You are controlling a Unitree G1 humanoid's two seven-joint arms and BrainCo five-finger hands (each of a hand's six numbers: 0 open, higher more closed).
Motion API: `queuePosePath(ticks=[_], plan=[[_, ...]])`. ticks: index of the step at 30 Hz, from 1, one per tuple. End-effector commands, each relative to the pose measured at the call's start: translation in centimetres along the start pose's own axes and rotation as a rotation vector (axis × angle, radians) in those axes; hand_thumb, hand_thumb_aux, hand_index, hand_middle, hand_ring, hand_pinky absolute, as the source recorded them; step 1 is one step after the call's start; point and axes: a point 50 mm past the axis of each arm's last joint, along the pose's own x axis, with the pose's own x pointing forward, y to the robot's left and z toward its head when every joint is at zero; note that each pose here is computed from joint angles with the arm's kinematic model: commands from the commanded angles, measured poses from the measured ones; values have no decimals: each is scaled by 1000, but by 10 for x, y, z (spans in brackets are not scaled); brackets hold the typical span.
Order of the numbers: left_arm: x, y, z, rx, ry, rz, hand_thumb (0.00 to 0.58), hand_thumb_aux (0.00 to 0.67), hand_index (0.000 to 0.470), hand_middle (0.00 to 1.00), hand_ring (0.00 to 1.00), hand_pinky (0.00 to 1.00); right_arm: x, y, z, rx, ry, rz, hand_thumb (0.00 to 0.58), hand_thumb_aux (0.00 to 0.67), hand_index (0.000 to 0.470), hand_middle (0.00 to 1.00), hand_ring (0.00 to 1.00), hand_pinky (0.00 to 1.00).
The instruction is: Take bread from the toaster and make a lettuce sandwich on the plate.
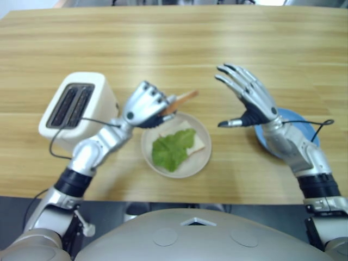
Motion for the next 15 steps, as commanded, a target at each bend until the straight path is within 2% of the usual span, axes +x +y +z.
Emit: queuePosePath(ticks=[1, 9, 15], plan=[[-4, -16, 10, 82, -82, -9, 580, 670, 460, 1000, 1000, 1000, -2, 4, 2, 19, -18, 54, 0, 0, 0, 0, 0, 0], [-3, -31, 23, 213, -167, 47, 580, 670, 460, 1000, 1000, 1000, -7, 26, 8, 80, -41, 201, 0, 0, 0, 0, 0, 0], [-2, -33, 34, 222, -216, 77, 580, 670, 460, 1000, 1000, 1000, -14, 40, 5, 96, -18, 327, 0, 0, 0, 0, 0, 0]])
